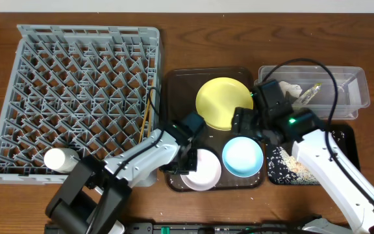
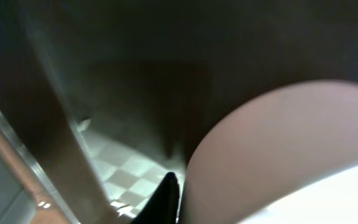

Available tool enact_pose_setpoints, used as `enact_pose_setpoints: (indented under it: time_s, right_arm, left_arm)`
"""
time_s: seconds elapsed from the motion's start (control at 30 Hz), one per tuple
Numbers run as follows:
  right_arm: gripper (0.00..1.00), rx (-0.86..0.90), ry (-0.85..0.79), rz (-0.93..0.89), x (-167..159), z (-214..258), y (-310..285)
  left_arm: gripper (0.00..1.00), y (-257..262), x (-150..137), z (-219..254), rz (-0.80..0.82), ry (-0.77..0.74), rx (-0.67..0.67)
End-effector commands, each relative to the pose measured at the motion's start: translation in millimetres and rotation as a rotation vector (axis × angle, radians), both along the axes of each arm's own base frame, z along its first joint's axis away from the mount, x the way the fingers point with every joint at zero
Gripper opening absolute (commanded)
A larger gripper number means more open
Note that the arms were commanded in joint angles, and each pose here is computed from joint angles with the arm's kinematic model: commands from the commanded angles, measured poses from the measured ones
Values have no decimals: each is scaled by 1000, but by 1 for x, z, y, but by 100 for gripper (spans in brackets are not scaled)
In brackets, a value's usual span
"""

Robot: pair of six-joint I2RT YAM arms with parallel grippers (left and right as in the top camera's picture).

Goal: Sort waste into correct bins and load items into the dishwasher
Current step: 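Grasp the pink bowl rim on the tray with the left gripper, then carry the pink bowl with the left gripper and set it in the rack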

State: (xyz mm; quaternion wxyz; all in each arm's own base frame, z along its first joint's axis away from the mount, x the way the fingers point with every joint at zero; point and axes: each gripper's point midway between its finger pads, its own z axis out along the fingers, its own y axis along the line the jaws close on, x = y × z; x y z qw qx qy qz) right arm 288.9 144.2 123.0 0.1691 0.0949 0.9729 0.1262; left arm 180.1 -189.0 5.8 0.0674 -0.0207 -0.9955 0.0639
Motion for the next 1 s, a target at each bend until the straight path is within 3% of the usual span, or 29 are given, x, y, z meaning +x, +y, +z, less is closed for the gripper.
enact_pose_setpoints:
  time_s: [0.0,0.23,0.47,0.6,0.8,0.97]
  right_arm:
    - [84,7,-23,-69,8,8,-17]
    - [85,30,-86,-170,14,31,-49]
    - [86,46,-165,-281,15,57,-87]
    - [87,41,-182,-298,13,63,-97]
    - [88,28,-189,-287,13,63,-99]
    - [88,28,-188,-286,13,63,-99]
  left_arm:
    - [8,4,7,12,38,-9,-21]
    - [8,40,50,84,76,-258,60]
    - [7,116,94,174,185,-607,270]
    - [7,179,105,200,257,-735,599]
    - [8,227,130,235,356,-900,983]
    - [8,249,143,238,348,-899,1243]
